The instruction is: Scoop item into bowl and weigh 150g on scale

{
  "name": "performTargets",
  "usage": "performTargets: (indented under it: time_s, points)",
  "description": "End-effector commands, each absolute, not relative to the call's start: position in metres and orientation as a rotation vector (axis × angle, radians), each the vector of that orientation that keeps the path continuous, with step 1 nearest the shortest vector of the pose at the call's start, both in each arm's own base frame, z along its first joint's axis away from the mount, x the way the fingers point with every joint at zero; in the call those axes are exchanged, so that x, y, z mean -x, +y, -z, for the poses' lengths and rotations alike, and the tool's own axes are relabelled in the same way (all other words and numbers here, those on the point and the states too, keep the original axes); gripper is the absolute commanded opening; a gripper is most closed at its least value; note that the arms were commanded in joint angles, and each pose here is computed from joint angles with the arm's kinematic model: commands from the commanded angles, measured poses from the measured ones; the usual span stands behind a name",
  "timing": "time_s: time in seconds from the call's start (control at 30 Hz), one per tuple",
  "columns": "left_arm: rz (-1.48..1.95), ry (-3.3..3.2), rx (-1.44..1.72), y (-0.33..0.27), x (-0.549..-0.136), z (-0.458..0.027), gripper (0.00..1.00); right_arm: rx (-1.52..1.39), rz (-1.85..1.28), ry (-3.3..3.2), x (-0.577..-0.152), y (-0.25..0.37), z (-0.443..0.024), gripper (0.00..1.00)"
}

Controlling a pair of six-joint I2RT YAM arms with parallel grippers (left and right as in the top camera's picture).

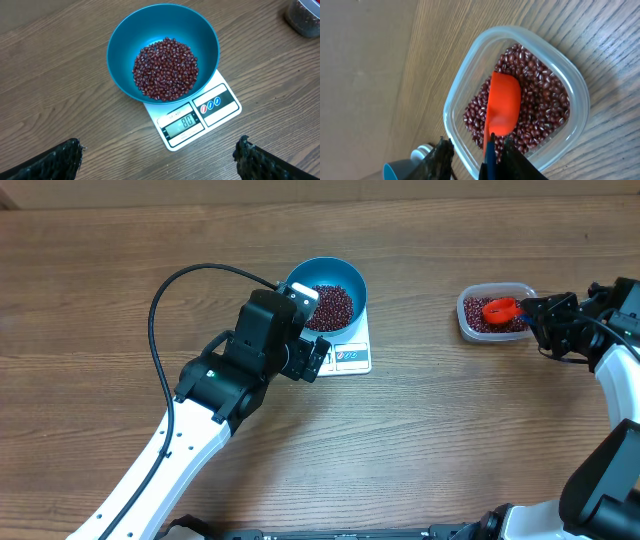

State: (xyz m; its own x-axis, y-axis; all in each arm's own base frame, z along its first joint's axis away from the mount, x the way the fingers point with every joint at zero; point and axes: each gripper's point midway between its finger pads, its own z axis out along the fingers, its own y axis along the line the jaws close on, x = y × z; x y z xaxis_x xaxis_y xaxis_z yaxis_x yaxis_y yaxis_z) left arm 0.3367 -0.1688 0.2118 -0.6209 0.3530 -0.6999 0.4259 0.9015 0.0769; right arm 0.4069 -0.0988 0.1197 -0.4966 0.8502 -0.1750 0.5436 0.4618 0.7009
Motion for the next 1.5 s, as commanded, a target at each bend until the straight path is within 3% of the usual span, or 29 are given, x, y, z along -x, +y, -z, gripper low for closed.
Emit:
performTargets:
  time_s: [0.0,0.83,1.17,1.47]
  points:
    - [0.135,2.276,-0.559,-0.169,-0.335,-0.220,1.00,-1.179,-0.732,2.185,-0.412,-0.107,-0.122,0.32]
    - [0.135,2.276,-0.559,-0.169,-0.335,-0.220,0.99,-1.205,-0.612,2.197,-0.414,-0.115,-0.110,0.29]
    - [0.135,2.276,-0.559,-0.169,-0.335,-0.220,1.00,-1.207,-0.656,2.237,-0.417,-0.105,-0.095,0.16]
    - [0.135,2.276,-0.559,-0.169,-0.335,-0.220,0.99,-1.202,-0.675,2.233,-0.417,-0.104,-0.096,0.15]
